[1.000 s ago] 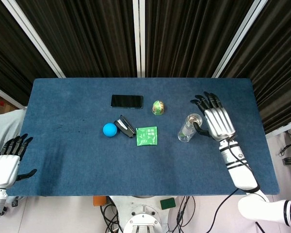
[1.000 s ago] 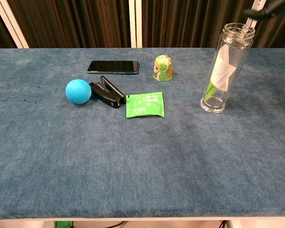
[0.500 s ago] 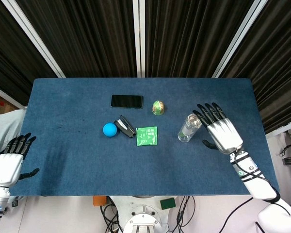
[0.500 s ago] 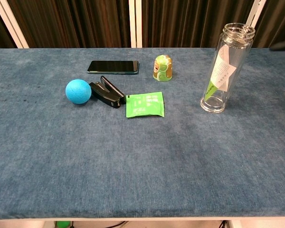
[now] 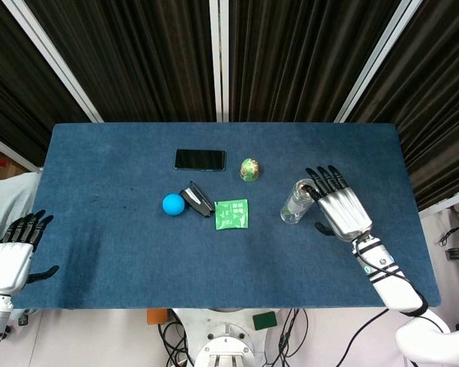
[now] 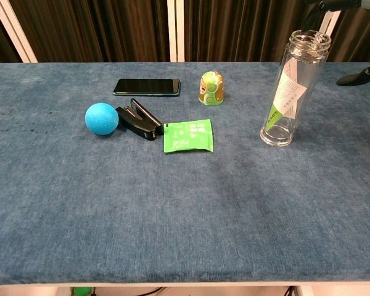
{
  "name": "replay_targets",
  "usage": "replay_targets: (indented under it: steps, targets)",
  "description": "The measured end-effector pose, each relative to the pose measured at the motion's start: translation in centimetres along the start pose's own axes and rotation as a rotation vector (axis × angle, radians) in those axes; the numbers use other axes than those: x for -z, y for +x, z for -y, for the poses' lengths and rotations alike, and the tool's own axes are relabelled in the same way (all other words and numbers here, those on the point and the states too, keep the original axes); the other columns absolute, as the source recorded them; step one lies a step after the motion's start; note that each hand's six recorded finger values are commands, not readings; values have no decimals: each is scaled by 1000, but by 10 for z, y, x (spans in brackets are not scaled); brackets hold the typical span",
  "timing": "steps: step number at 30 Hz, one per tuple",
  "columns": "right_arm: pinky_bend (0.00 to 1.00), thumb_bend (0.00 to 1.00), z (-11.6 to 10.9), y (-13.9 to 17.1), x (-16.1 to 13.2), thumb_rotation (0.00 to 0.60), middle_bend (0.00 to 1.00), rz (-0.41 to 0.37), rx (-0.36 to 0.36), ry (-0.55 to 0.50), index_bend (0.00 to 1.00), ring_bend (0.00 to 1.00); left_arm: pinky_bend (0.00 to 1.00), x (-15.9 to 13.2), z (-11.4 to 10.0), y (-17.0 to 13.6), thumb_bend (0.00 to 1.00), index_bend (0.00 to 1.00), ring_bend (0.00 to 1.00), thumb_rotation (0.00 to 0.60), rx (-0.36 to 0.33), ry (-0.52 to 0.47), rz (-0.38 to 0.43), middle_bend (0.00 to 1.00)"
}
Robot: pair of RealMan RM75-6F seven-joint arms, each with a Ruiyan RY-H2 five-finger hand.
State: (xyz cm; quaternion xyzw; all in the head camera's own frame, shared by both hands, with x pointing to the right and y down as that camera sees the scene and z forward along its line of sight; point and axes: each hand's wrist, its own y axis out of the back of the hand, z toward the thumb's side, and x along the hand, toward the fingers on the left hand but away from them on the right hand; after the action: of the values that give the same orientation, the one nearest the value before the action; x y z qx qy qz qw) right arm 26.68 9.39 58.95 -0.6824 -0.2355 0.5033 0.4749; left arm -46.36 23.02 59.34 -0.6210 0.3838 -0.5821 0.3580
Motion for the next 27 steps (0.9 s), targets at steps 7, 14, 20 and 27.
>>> replay_targets:
  steps: [7,14,20,27]
  targets:
    - [0,162,4,-3,-3,600,0,-2,-12,-3,275,0,95,1,1,-1,62,84,9,600,2,-2,-1,32]
    - [0,164,8,-5,-4,600,0,-4,-19,-3,283,0,95,2,1,-1,62,84,9,600,2,-2,-3,32]
    - [0,167,10,-6,-5,600,0,-6,-25,-3,285,0,95,2,1,0,62,85,9,600,2,-2,-3,32]
    - [0,168,11,-7,-5,600,0,-2,-32,-1,288,0,95,2,2,0,62,85,9,600,6,-1,-3,32]
